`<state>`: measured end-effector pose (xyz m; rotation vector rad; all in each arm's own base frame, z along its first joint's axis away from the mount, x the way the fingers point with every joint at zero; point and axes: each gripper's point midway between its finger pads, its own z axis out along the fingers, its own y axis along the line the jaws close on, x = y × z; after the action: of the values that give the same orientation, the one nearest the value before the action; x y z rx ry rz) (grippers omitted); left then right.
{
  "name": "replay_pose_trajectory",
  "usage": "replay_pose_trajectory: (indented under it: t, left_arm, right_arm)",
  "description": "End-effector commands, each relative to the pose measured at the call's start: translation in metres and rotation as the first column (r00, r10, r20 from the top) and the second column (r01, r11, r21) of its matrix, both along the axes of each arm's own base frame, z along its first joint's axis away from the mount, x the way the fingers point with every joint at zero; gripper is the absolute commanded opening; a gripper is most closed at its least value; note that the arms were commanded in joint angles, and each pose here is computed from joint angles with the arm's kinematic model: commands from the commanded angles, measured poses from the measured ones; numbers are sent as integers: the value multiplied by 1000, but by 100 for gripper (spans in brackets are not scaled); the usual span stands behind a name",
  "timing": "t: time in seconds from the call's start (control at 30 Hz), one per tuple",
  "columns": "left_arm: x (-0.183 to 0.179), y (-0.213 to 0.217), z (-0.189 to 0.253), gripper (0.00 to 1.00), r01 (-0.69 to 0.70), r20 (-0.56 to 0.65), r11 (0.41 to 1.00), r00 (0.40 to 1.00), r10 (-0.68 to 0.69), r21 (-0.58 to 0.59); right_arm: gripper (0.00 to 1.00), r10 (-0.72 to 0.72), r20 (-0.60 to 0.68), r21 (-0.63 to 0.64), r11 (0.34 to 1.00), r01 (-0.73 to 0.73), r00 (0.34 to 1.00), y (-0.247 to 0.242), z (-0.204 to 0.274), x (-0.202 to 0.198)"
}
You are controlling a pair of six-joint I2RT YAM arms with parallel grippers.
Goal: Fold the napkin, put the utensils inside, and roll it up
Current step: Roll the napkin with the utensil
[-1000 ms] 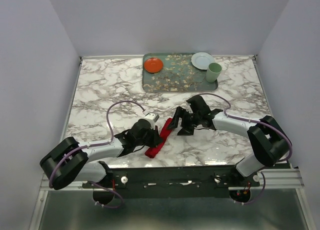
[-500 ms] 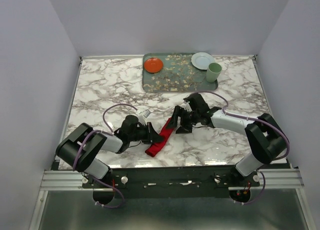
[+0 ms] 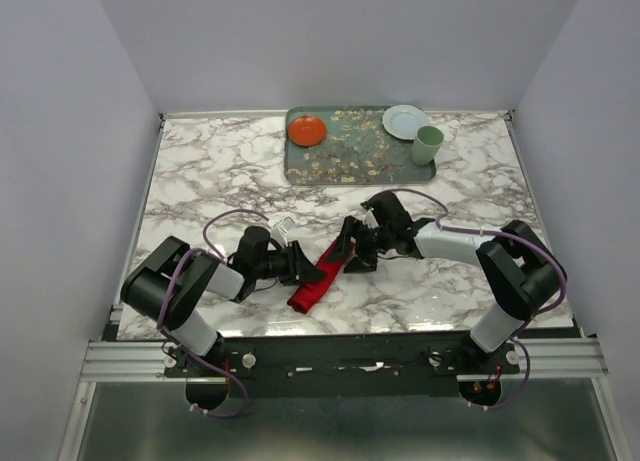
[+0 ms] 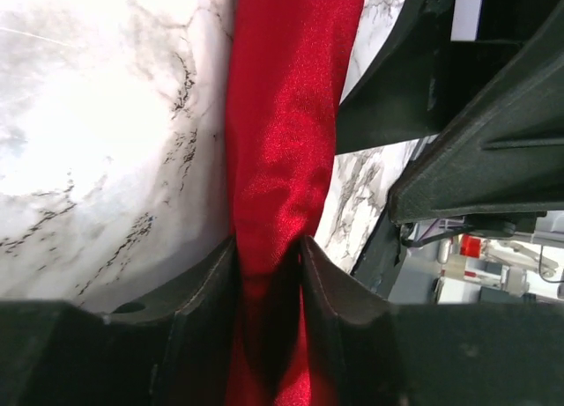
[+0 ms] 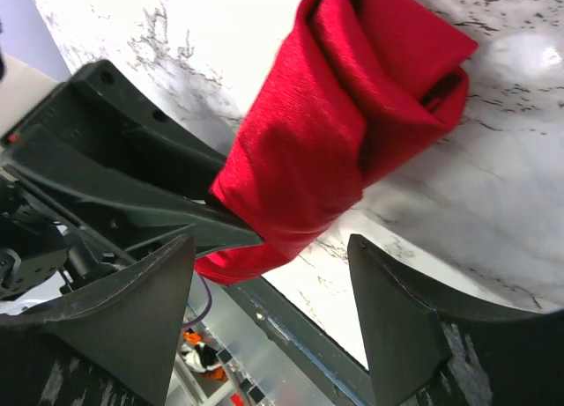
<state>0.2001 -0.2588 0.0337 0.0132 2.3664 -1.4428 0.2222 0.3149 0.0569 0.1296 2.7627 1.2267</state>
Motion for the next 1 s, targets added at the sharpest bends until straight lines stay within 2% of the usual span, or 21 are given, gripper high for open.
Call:
replay_pose_trajectory:
  t: [0.0, 0.23, 0.3, 0.47, 0.57, 0.63, 0.77, 0.87, 0.9, 0.97]
  left_arm:
    - [1, 5, -3, 48, 2, -24, 1000, 1000, -1, 25]
    - [7, 13, -7, 54, -13, -9, 993, 1000, 14, 121]
    - [9, 16, -7, 65, -22, 4, 989, 1000, 22, 147]
    - [18, 28, -1, 66, -69, 44, 970, 997, 60, 233]
    - [24, 36, 4, 84, -105, 75, 953, 993, 87, 283]
    - [26, 42, 9, 84, -126, 97, 942, 990, 100, 311]
    - [35, 51, 37, 80, -180, 197, 926, 973, 118, 332]
    - [34, 57, 56, 71, -212, 264, 909, 957, 119, 359]
    - [34, 57, 61, 58, -218, 277, 907, 953, 119, 361]
    - [27, 54, 68, 47, -212, 288, 907, 952, 106, 364]
  right_arm:
    - [78, 16, -38, 7, 1000, -16, 999, 3, -9, -8]
    - [78, 20, -26, 20, 1000, -20, 999, 6, -3, -5]
    - [78, 18, -29, 17, 1000, -17, 999, 6, -4, -5]
    - [78, -14, -13, 0, 1000, 14, 1000, 1, -1, -3]
    - [78, -34, -4, -13, 999, 34, 999, -4, 0, 0]
    - [78, -61, -4, -33, 998, 61, 998, -11, -3, 2]
    - [78, -135, 24, -55, 989, 136, 991, -37, 0, 14]
    - [78, -161, 57, -66, 984, 165, 985, -59, 5, 22]
    - [78, -161, 66, -71, 984, 166, 985, -63, 6, 23]
    - [78, -159, 85, -86, 982, 166, 984, -74, 7, 24]
